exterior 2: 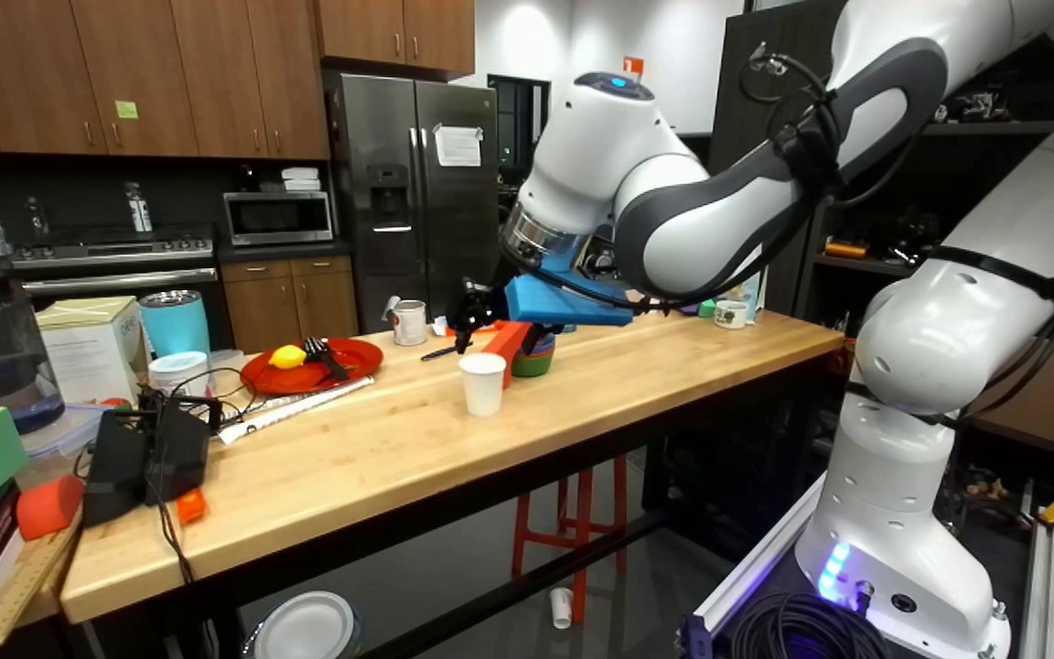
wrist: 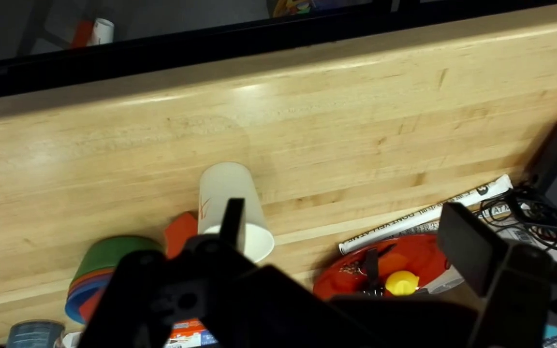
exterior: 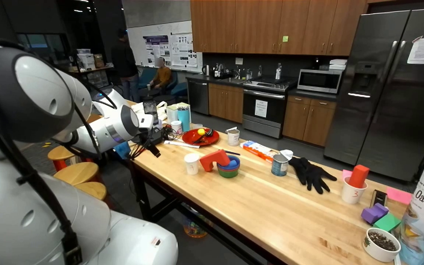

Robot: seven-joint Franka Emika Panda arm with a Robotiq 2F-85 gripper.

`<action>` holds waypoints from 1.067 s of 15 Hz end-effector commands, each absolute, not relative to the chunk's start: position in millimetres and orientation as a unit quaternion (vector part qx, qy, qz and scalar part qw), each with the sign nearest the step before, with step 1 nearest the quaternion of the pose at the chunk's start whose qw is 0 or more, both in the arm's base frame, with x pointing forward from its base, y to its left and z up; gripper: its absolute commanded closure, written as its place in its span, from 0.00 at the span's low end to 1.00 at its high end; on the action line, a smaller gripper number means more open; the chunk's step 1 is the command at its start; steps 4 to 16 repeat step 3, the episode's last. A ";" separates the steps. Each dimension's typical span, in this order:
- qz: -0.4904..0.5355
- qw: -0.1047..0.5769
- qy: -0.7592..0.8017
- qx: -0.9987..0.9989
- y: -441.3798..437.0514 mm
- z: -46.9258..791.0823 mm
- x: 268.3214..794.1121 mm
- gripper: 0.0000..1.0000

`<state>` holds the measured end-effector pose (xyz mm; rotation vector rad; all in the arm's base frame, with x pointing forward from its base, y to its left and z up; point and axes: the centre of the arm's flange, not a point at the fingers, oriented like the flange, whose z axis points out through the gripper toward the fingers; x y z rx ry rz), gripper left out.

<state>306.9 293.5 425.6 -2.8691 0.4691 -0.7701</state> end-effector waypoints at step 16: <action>-0.256 0.067 0.155 -0.952 293.9 426.1 307.0 0.00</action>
